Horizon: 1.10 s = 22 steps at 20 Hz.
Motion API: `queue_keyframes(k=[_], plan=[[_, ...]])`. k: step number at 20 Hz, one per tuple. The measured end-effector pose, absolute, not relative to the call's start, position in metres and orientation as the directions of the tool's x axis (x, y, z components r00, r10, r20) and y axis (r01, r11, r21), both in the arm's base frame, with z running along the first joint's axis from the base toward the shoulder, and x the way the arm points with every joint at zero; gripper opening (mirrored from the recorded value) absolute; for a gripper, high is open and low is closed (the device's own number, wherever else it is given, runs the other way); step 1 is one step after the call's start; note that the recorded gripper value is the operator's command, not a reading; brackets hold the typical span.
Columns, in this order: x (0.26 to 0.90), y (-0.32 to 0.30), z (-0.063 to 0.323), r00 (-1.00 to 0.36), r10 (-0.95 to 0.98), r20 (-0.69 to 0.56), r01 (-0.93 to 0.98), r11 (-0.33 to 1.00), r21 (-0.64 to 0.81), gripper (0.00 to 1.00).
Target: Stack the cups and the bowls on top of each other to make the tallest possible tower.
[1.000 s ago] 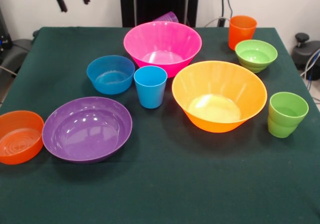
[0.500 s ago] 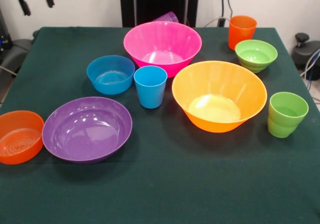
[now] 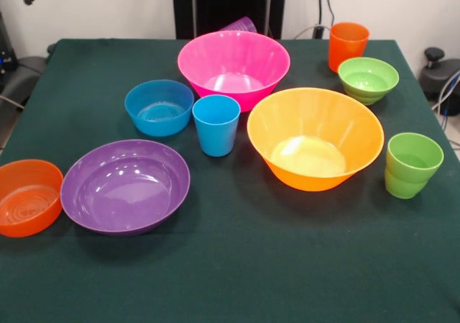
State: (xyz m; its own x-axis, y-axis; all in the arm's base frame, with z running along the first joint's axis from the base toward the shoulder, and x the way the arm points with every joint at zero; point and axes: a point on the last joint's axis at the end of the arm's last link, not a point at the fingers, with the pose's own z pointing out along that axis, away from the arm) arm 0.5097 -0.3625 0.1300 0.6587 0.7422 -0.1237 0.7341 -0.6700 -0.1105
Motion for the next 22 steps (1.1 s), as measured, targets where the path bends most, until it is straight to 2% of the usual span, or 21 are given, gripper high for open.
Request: queue_keyframes(k=[12, 22], plan=[[0.546, -0.391, 0.157, 0.461, 0.886, -0.047, 0.886, -0.463, -0.037, 1.0], [0.589, -0.396, 0.179, 0.465, 0.885, -0.024, 0.885, -0.464, 0.032, 1.0]])
